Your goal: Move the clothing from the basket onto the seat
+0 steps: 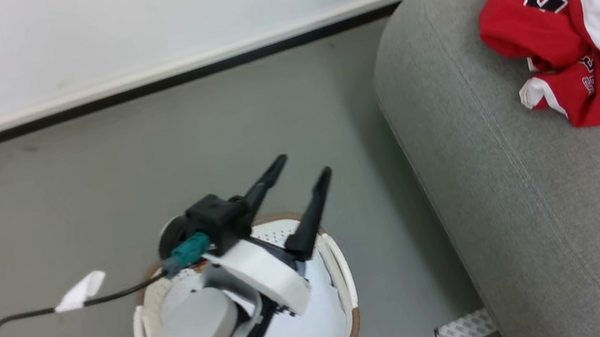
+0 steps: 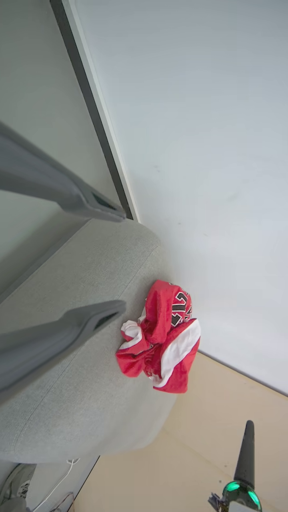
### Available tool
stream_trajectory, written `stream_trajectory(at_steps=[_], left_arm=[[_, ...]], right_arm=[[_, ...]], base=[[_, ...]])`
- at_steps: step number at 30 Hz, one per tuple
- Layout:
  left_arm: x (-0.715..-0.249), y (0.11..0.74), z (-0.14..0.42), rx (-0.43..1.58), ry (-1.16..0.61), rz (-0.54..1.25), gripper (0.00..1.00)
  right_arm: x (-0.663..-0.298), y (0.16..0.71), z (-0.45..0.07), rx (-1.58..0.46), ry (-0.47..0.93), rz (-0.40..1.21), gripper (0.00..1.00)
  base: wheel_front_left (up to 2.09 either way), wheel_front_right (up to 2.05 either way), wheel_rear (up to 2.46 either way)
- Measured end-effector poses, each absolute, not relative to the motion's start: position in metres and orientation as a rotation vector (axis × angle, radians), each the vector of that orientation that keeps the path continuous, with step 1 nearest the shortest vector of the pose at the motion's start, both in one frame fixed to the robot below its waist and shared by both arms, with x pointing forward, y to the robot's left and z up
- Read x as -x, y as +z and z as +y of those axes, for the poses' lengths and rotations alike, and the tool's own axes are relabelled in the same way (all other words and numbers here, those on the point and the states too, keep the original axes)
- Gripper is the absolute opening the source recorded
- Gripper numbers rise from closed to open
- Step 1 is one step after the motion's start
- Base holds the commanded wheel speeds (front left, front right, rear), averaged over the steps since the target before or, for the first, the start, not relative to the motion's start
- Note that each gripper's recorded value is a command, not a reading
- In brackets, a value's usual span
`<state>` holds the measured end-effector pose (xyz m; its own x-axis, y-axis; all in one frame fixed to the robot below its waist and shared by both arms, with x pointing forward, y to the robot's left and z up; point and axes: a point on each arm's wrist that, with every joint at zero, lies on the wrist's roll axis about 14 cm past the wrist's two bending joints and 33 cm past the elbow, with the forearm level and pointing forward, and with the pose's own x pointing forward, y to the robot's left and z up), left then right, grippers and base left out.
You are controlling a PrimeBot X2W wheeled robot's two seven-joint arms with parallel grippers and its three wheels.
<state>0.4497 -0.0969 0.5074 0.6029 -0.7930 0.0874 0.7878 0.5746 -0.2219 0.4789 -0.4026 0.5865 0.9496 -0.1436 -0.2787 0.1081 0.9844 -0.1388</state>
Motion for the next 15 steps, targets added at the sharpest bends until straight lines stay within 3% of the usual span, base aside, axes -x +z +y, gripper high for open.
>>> stream_trajectory(at_steps=[7,15], left_arm=[[-0.470,0.547,-0.042,0.240,-0.734,-0.085,1.00],[-0.474,0.569,0.033,0.234,-0.510,-0.153,1.00]], right_arm=[[-0.484,0.639,-0.347,0.099,0.033,0.030,1.00],[-0.477,0.654,-0.296,0.074,0.176,-0.117,1.00]], base=[[0.00,0.00,0.00],[0.00,0.00,0.00]])
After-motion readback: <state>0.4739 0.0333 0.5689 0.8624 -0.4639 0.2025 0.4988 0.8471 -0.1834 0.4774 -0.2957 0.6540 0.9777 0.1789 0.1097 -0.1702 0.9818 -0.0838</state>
